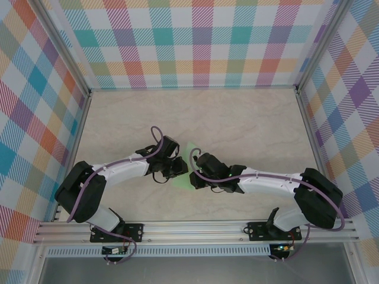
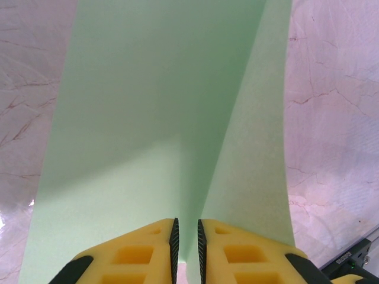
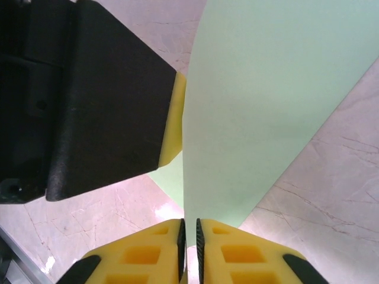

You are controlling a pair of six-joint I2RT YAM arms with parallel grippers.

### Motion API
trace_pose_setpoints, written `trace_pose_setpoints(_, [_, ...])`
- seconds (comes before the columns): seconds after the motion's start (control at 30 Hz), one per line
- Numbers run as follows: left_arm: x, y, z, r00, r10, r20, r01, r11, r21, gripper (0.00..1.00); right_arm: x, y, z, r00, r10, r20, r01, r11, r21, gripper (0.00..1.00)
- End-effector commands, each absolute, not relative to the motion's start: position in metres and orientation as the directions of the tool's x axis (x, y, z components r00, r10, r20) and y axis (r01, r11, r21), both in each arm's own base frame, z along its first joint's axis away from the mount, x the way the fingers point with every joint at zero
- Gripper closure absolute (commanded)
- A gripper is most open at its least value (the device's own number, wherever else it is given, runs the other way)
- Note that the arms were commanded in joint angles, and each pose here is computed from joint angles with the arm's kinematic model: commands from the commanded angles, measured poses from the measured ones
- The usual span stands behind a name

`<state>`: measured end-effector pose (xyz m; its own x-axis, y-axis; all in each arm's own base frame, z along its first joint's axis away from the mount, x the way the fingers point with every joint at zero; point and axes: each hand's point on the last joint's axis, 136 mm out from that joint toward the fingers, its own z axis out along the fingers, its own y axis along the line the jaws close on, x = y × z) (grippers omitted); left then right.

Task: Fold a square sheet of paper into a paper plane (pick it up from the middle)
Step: Fold the triangle a second time at the center of the table.

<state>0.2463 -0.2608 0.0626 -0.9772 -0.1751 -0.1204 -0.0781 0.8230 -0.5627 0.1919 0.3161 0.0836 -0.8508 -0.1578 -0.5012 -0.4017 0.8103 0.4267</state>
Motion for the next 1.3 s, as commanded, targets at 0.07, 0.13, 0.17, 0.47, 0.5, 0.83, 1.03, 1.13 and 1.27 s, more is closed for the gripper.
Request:
trace_pose_setpoints(0.07, [0.252, -0.257, 0.068, -0.972, -0.190, -0.139, -0.083, 0.827, -0.556, 0.82, 0.197, 0.317, 0.095, -0.846, -0.163, -0.508, -0.414, 0.801, 0.433, 0.88])
trace_pose_setpoints(0.13, [0.247, -0.248, 0.064, -0.971, -0.197, -0.133, -0.101, 0.847, -0.523, 0.82, 0.198, 0.315, 0.091, -0.858, -0.178, -0.481, -0.414, 0.793, 0.446, 0.88])
trace_pose_setpoints(0.17, [0.246, -0.245, 0.064, -0.970, -0.202, -0.137, -0.104, 0.849, -0.518, 0.82, 0.199, 0.315, 0.090, -0.865, -0.190, -0.464, -0.418, 0.785, 0.458, 0.88])
trace_pose_setpoints(0.47, [0.231, -0.238, 0.053, -0.973, -0.203, -0.112, -0.118, 0.849, -0.515, 0.81, 0.206, 0.316, 0.074, -0.891, -0.263, -0.370, -0.423, 0.777, 0.465, 0.89])
trace_pose_setpoints(0.5, [0.229, -0.238, 0.051, -0.974, -0.199, -0.108, -0.116, 0.848, -0.517, 0.81, 0.207, 0.315, 0.074, -0.892, -0.263, -0.367, -0.420, 0.779, 0.466, 0.89])
trace_pose_setpoints(0.83, [0.220, -0.245, 0.037, -0.984, -0.160, -0.081, -0.097, 0.854, -0.512, 0.83, 0.215, 0.310, 0.057, -0.908, -0.308, -0.285, -0.408, 0.809, 0.424, 0.89])
trace_pose_setpoints(1.03, [0.218, -0.243, 0.028, -0.985, -0.155, -0.074, -0.100, 0.869, -0.485, 0.84, 0.223, 0.311, 0.052, -0.906, -0.320, -0.278, -0.410, 0.825, 0.388, 0.89])
trace_pose_setpoints(1.13, [0.217, -0.243, 0.024, -0.986, -0.152, -0.070, -0.101, 0.874, -0.476, 0.84, 0.226, 0.310, 0.047, -0.903, -0.338, -0.267, -0.419, 0.834, 0.360, 0.89])
trace_pose_setpoints(1.27, [0.216, -0.242, 0.022, -0.987, -0.149, -0.067, -0.101, 0.879, -0.465, 0.85, 0.230, 0.309, 0.039, -0.899, -0.364, -0.244, -0.429, 0.844, 0.321, 0.89])
